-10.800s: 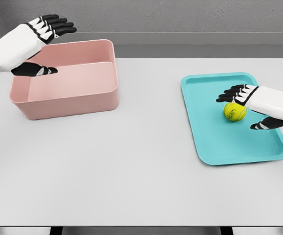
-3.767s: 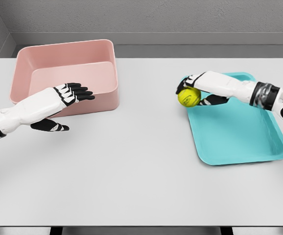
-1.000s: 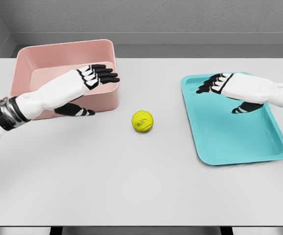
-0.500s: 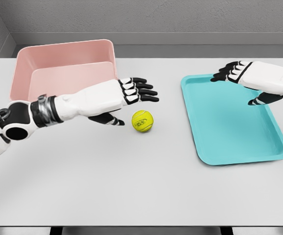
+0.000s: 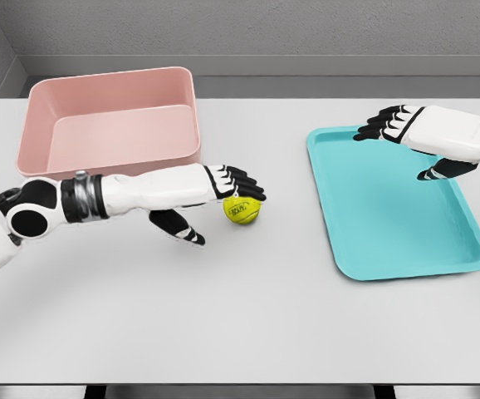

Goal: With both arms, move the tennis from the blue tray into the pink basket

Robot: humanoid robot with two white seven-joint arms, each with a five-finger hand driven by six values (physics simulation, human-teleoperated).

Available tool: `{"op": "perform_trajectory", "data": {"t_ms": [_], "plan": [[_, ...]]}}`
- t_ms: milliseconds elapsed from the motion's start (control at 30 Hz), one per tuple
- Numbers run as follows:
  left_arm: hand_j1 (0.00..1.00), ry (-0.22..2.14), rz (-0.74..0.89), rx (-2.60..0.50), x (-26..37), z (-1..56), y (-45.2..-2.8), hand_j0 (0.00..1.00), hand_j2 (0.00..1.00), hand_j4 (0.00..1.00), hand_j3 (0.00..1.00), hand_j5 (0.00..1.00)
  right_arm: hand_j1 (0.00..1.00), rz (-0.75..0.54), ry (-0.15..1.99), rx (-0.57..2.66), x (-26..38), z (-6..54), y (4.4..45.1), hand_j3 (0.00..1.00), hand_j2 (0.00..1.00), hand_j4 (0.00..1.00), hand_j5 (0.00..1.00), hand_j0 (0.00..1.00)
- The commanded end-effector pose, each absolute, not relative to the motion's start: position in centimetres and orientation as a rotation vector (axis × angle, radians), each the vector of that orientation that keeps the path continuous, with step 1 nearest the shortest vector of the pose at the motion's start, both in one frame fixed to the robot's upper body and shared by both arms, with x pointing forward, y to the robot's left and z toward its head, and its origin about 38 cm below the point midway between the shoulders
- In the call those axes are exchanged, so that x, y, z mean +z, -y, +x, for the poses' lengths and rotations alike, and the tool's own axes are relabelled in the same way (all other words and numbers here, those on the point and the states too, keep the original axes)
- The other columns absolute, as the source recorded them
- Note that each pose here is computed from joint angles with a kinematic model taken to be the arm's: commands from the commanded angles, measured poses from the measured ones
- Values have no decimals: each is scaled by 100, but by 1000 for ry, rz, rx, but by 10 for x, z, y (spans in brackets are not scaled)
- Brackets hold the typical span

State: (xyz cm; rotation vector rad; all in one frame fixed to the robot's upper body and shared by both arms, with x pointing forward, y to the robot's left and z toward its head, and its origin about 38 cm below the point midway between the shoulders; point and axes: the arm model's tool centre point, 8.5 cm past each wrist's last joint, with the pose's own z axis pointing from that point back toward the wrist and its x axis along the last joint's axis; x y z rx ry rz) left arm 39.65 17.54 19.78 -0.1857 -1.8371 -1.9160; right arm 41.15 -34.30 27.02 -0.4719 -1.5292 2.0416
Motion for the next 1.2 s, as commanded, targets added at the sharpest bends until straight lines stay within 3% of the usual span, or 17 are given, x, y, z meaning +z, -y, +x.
{"op": "perform_trajectory", "data": {"t_ms": [0, 467, 800, 1167], "plan": [[100, 1839, -197, -1904, 201, 398, -176, 100, 100, 100, 100, 100, 100, -472, 1530, 2034, 271, 412, 344, 100, 100, 100, 100, 100], [100, 1827, -176, -1800, 202, 423, -186, 100, 100, 100, 100, 100, 100, -503, 1510, 2031, 290, 403, 361, 100, 100, 100, 100, 100], [100, 1742, -277, -1899, 177, 433, -134, 100, 100, 100, 100, 100, 100, -500, 1494, 2006, 293, 400, 372, 100, 100, 100, 100, 100], [100, 1663, -244, -1897, 160, 439, -152, 100, 100, 100, 100, 100, 100, -486, 1422, 1998, 280, 401, 384, 100, 100, 100, 100, 100]]}}
